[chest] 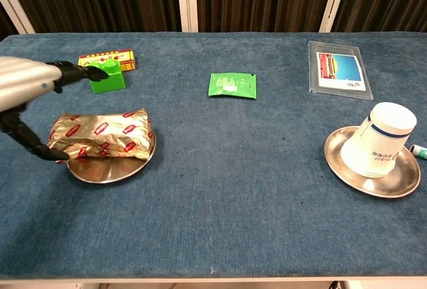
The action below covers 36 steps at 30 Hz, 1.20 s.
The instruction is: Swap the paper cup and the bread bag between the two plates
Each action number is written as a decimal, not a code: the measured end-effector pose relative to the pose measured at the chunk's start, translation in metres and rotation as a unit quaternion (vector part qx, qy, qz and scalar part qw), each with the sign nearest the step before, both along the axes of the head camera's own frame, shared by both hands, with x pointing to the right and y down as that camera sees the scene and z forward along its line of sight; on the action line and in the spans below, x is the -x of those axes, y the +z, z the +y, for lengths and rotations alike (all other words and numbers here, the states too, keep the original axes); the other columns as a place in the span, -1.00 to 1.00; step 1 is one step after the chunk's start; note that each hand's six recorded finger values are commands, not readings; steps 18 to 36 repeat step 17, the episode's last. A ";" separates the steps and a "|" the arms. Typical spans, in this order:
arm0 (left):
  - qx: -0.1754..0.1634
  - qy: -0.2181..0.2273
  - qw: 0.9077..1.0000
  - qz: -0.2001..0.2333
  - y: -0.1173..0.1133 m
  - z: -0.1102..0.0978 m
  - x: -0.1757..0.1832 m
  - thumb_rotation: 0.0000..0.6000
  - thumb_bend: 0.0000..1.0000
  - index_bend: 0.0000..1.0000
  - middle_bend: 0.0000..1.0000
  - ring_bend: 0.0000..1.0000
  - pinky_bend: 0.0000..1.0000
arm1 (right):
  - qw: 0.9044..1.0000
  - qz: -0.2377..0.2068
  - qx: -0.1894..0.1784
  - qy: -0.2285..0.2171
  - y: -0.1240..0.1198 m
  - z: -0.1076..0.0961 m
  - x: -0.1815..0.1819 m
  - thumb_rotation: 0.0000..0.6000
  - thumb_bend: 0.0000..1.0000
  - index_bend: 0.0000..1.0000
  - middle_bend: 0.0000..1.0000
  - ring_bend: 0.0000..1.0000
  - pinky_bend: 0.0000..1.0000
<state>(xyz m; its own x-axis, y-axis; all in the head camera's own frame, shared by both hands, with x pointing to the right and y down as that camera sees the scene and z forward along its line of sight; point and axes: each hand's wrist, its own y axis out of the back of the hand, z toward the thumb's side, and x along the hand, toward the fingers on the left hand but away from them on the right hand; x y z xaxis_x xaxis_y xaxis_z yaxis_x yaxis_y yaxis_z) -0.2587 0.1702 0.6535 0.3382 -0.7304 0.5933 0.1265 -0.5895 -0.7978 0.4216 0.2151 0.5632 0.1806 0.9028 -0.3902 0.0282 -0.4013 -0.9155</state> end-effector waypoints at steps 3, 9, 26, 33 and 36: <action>-0.026 0.005 1.000 -0.010 -0.022 0.000 0.016 1.00 -0.93 -0.97 -0.91 -0.95 -0.67 | 1.000 0.007 -0.008 -0.001 -0.003 0.003 0.000 0.99 -0.57 -1.00 -1.00 -1.00 -0.94; -0.108 -0.024 0.994 -0.021 -0.067 0.018 0.067 1.00 -0.87 -0.97 -0.95 -1.00 -0.79 | 0.999 0.043 -0.009 0.007 -0.007 0.021 -0.007 1.00 -0.57 -1.00 -1.00 -1.00 -1.00; -0.146 -0.145 0.978 -0.014 -0.078 0.062 0.167 1.00 -0.84 -0.97 -0.98 -1.00 -0.80 | 0.998 0.059 -0.017 0.032 -0.008 0.032 -0.009 0.99 -0.57 -1.00 -1.00 -1.00 -1.00; -0.146 -0.145 0.978 -0.014 -0.078 0.062 0.167 1.00 -0.84 -0.97 -0.98 -1.00 -0.80 | 0.998 0.059 -0.017 0.032 -0.008 0.032 -0.009 0.99 -0.57 -1.00 -1.00 -1.00 -1.00; -0.146 -0.145 0.978 -0.014 -0.078 0.062 0.167 1.00 -0.84 -0.97 -0.98 -1.00 -0.80 | 0.998 0.059 -0.017 0.032 -0.008 0.032 -0.009 0.99 -0.57 -1.00 -1.00 -1.00 -1.00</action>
